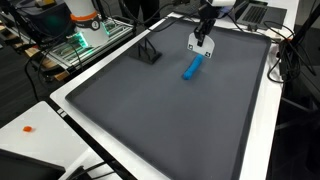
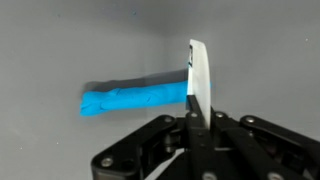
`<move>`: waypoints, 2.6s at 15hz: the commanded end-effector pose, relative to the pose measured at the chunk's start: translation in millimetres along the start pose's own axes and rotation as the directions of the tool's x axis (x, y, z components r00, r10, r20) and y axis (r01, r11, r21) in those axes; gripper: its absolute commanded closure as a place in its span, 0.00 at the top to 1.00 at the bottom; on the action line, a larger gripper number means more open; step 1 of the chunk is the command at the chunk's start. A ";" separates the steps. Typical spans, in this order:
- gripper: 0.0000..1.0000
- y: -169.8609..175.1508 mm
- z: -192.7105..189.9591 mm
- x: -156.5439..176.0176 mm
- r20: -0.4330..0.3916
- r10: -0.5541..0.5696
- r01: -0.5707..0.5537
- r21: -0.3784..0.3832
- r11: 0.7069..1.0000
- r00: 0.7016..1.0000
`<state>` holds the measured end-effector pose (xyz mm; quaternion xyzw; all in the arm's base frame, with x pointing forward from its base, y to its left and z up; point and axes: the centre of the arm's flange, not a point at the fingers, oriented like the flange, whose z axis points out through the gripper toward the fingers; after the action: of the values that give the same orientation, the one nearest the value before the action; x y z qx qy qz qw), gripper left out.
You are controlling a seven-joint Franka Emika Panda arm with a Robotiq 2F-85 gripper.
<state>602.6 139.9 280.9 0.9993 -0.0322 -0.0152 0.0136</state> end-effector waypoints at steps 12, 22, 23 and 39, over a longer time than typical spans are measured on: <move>0.01 -4.6 36.1 -0.9 -0.049 -0.096 0.092 -0.070 0.993 0.994; 0.01 -6.2 57.8 -9.4 -0.005 -0.129 0.128 -0.071 0.989 0.992; 0.01 -6.2 59.3 -9.4 -0.001 -0.130 0.129 -0.070 0.989 0.992; 0.01 -21.8 29.5 -13.1 0.020 -0.076 0.075 0.039 0.996 0.997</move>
<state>592.8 164.3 241.5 0.9996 0.0044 -0.0273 -0.0033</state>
